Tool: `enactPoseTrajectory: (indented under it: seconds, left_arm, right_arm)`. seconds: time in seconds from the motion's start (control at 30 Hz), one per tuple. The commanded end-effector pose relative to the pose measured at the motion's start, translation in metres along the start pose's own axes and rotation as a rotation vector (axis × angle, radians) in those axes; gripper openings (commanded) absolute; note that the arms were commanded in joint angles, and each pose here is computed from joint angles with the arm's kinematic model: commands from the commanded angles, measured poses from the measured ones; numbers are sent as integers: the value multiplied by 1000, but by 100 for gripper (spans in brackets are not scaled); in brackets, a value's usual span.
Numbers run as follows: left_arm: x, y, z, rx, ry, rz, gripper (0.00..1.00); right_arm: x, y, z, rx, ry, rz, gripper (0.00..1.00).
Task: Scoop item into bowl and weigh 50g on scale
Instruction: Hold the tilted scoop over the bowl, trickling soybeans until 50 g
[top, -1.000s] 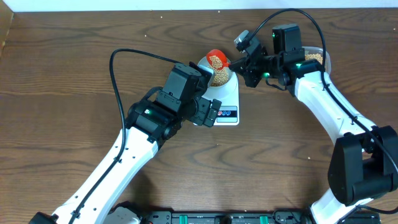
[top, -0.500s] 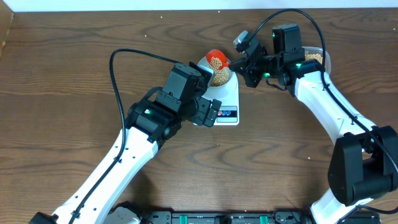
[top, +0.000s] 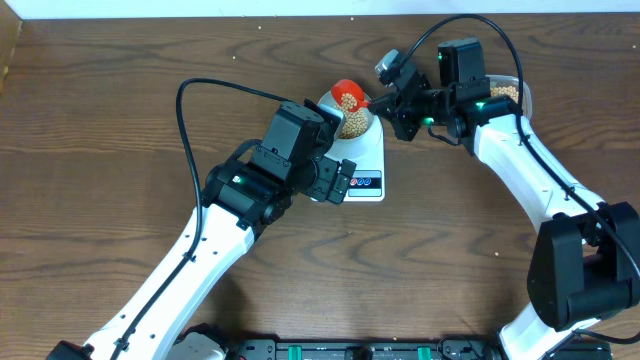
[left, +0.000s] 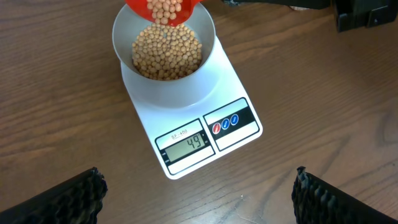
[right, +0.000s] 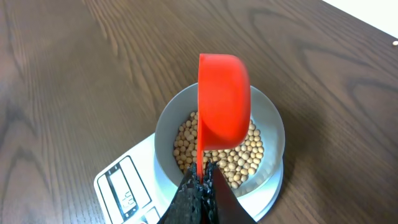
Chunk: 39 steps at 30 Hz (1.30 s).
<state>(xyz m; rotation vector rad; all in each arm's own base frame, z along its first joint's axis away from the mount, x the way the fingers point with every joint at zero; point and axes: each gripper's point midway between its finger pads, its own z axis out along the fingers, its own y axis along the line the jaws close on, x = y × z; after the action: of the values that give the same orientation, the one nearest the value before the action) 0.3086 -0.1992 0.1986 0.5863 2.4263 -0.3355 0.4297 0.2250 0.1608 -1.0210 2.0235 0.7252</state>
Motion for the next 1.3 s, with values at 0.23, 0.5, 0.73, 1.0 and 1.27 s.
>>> enactPoseTrajectory:
  seconds: [0.23, 0.5, 0.73, 1.0, 1.27]
  left_arm:
    - [-1, 3, 0, -12, 0, -8, 98]
    - [-1, 3, 0, -12, 0, -8, 98]
    - [-1, 3, 0, -12, 1, -8, 98]
    - [-1, 3, 0, -12, 0, -8, 98]
    - [-1, 3, 0, -12, 1, -8, 98]
  right_arm:
    - [-13, 5, -7, 3, -25, -37, 1]
    - [-13, 5, -7, 3, -25, -33, 1]
    - [-13, 4, -7, 4, -26, -7, 1]
    - [-13, 4, -7, 4, -26, -8, 1]
    - [-13, 4, -7, 4, -25, -11, 1]
